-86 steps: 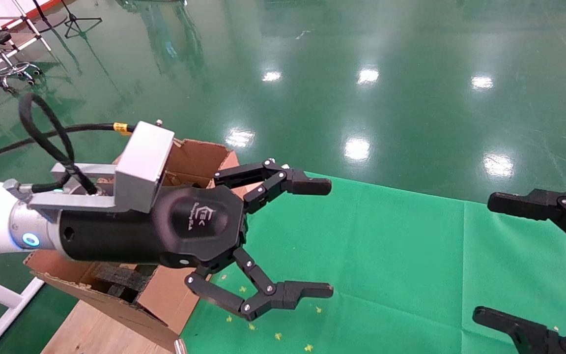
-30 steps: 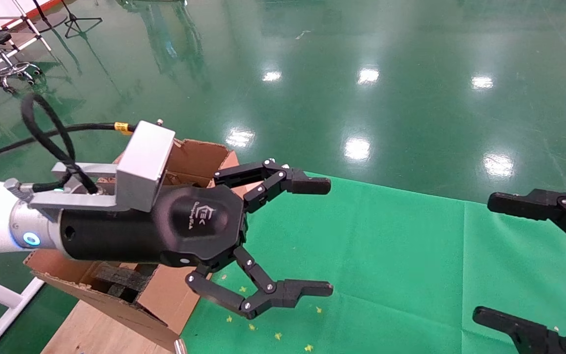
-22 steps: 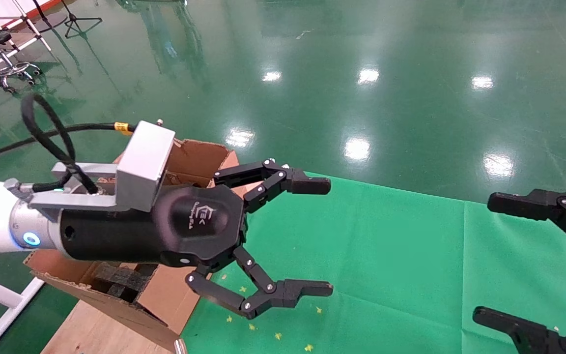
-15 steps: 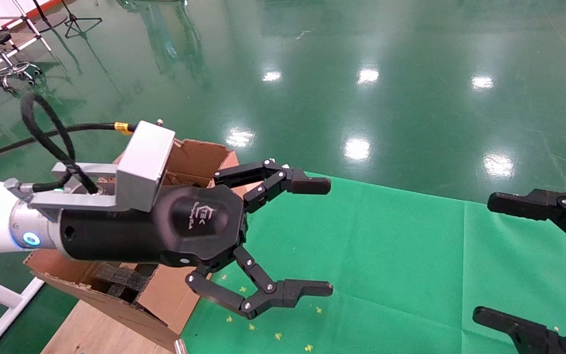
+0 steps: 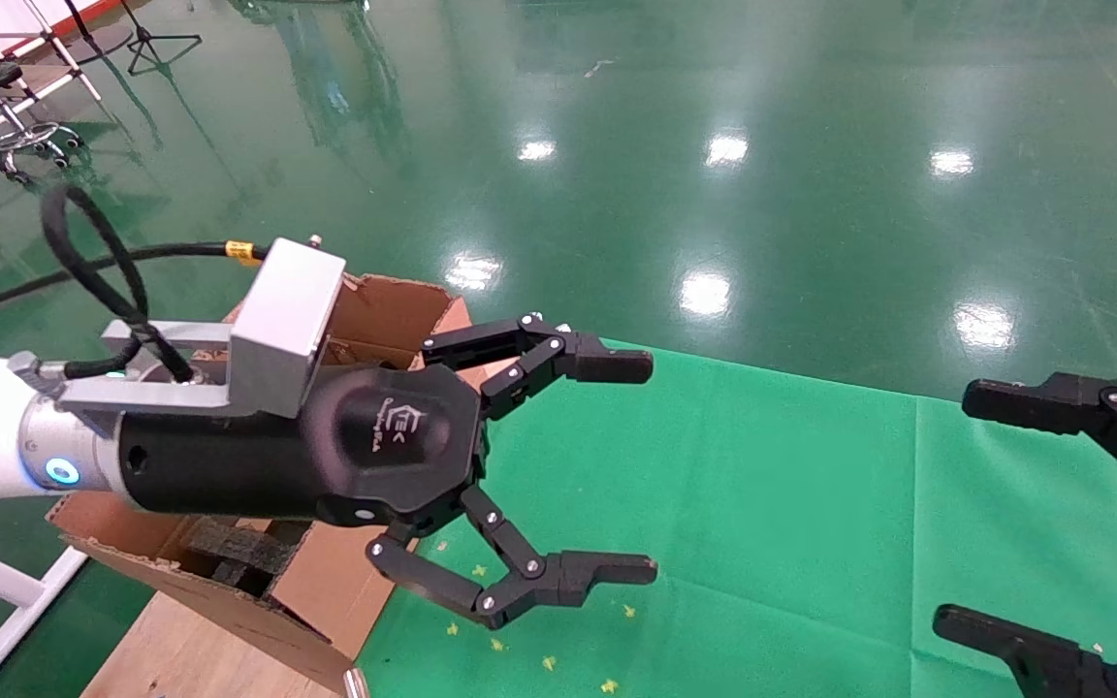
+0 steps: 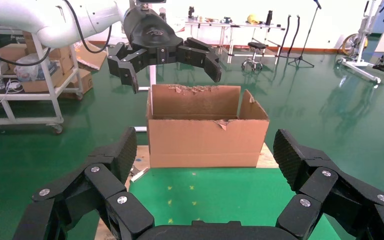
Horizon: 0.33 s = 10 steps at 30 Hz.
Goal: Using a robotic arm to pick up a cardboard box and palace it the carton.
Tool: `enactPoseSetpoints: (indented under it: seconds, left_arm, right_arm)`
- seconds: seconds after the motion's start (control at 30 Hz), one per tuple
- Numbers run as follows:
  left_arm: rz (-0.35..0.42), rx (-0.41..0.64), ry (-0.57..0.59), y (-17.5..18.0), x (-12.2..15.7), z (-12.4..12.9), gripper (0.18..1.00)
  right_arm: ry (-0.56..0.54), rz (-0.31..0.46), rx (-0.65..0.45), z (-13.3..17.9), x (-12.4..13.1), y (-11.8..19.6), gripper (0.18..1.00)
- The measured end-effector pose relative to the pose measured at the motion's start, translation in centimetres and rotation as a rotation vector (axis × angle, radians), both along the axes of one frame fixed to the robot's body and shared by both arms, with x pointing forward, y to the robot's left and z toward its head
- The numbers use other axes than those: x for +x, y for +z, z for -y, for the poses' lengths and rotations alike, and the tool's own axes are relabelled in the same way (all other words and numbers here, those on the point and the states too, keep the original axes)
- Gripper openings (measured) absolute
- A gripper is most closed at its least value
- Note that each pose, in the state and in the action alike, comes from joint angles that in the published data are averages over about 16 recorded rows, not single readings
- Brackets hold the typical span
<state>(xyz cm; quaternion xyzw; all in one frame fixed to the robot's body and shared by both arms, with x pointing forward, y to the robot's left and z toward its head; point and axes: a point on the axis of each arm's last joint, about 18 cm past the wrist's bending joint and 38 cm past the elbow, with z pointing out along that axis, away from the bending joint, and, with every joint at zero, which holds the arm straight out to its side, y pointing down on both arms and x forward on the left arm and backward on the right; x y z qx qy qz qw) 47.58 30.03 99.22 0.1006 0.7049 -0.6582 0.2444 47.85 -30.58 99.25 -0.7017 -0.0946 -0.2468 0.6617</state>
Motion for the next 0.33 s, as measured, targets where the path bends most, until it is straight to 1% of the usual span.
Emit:
enactPoseSetpoints:
  seconds: [0.33]
  left_arm:
    - [0.000, 0.000, 0.000, 0.00, 0.00, 0.00, 1.001]
  right_arm:
    - [0.000, 0.000, 0.000, 0.00, 0.00, 0.00, 1.001]
